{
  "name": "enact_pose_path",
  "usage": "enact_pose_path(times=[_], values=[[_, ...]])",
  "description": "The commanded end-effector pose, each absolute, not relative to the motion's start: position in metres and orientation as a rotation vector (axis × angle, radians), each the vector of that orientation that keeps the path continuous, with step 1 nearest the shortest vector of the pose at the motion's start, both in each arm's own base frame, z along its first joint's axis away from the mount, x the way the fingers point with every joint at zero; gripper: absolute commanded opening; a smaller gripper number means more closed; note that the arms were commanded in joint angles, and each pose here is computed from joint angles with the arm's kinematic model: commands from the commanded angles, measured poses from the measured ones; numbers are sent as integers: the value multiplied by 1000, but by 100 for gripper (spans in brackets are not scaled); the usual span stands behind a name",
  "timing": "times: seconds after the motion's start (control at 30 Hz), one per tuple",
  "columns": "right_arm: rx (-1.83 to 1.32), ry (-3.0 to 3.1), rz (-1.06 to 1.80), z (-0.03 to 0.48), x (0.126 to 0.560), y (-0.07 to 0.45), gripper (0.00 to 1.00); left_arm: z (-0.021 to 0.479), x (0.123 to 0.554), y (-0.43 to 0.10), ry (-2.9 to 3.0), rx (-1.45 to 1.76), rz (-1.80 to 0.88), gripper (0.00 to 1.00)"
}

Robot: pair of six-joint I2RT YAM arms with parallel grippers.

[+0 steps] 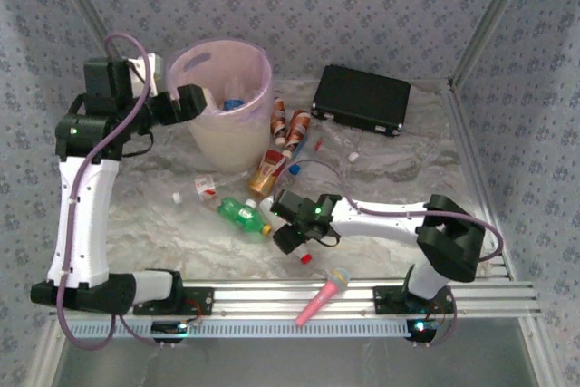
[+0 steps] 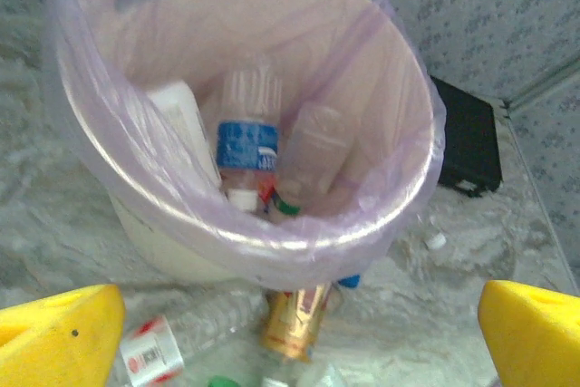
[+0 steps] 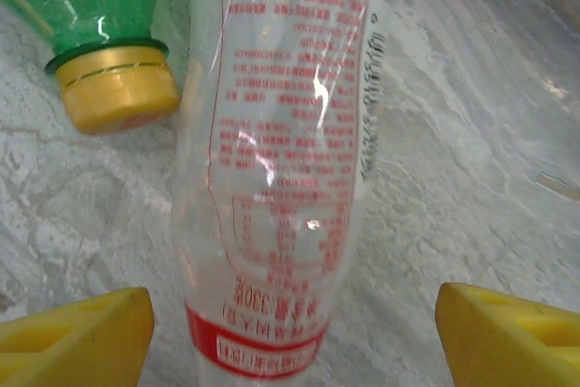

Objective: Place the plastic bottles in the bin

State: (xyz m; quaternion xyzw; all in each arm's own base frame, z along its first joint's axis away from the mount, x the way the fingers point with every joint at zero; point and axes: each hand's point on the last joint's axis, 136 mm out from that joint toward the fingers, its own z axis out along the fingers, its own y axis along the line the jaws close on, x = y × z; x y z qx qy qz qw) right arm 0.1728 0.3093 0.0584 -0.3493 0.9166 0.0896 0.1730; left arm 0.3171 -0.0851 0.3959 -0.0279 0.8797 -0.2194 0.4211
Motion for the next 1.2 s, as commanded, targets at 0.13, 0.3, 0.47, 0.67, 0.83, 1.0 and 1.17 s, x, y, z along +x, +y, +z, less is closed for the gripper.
enact_pose_path(times=[0.13, 0.3, 0.47, 0.67, 0.83, 1.0, 1.17], values=[[-963, 2647, 262, 39, 183, 316, 77, 386, 315, -94, 2177, -105, -660, 100], [-952, 2653, 249, 34, 187, 315, 67, 382, 320, -96, 2184, -109, -673, 100], [-947, 2652, 225, 34, 190, 311, 57, 379, 324, -96, 2185, -113, -677, 100], [-926, 2642, 225, 44, 192, 303, 49, 385, 323, -98, 2163, -115, -695, 100], [-880, 2602, 269, 75, 198, 290, 49, 405, 322, -125, 2053, -80, -942, 100], [-734, 2520, 484, 126, 213, 269, 49, 414, 312, -176, 2015, -1, -1188, 100], [-583, 2305, 749, 194, 229, 247, 50, 417, 298, -217, 1977, 35, -1343, 100]])
